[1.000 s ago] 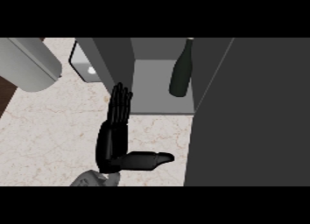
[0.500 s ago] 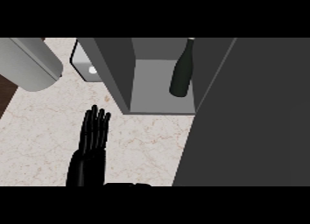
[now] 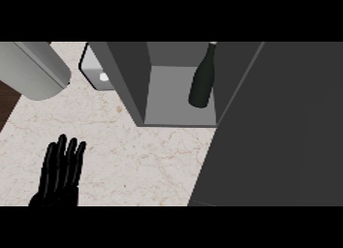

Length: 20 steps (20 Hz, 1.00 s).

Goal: Pick up the wine, place it into the cabinet and close the cabinet

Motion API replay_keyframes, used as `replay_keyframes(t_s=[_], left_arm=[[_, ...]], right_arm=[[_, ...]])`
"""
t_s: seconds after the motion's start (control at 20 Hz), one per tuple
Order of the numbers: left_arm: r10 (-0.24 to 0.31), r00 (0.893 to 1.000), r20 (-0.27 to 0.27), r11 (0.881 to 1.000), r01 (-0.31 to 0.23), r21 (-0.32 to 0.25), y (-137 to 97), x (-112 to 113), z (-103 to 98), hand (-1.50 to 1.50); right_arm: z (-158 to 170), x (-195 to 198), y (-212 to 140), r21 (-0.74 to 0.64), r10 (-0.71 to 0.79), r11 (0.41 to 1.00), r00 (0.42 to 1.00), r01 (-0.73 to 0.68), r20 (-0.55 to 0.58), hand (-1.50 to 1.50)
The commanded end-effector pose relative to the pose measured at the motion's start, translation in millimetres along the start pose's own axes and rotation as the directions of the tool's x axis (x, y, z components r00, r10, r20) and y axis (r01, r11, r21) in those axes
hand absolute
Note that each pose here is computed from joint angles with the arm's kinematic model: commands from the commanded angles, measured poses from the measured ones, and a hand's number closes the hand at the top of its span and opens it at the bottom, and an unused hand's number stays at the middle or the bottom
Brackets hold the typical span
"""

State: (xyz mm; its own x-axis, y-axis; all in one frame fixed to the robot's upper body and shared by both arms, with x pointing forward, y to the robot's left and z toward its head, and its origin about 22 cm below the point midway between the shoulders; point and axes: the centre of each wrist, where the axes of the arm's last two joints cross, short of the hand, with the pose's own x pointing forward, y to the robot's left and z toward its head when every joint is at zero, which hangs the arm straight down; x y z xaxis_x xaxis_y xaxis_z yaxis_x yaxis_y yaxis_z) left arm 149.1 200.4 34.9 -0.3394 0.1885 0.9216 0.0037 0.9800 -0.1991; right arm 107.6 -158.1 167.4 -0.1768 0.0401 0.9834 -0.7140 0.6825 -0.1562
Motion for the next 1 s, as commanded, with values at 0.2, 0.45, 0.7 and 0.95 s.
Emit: replay_keyframes(t_s=[0.2,0.45,0.7,0.95], left_arm=[[0.019,1.0,0.015,0.999,-0.02,0.034,37.8,19.4,13.9,-1.5],[0.005,1.0,-0.002,1.0,-0.005,0.01,62.1,38.3,10.4,-1.5],[0.006,1.0,0.029,1.0,-0.006,0.002,81.1,51.7,0.8,-1.5],[0.032,0.999,0.015,0.999,-0.031,-0.022,101.0,57.7,1.2,-1.5]], right_arm=[[-10.5,34.7,36.9,0.15,-0.095,0.985,0.991,0.08,0.095,1.5],[-38.4,31.3,45.8,0.144,-0.099,0.986,0.989,0.082,0.113,1.5],[-75.6,27.0,58.4,0.1,-0.092,0.992,0.989,0.081,0.114,1.5],[-107.9,32.7,51.8,0.068,-0.072,0.996,0.989,0.063,0.129,1.5]])
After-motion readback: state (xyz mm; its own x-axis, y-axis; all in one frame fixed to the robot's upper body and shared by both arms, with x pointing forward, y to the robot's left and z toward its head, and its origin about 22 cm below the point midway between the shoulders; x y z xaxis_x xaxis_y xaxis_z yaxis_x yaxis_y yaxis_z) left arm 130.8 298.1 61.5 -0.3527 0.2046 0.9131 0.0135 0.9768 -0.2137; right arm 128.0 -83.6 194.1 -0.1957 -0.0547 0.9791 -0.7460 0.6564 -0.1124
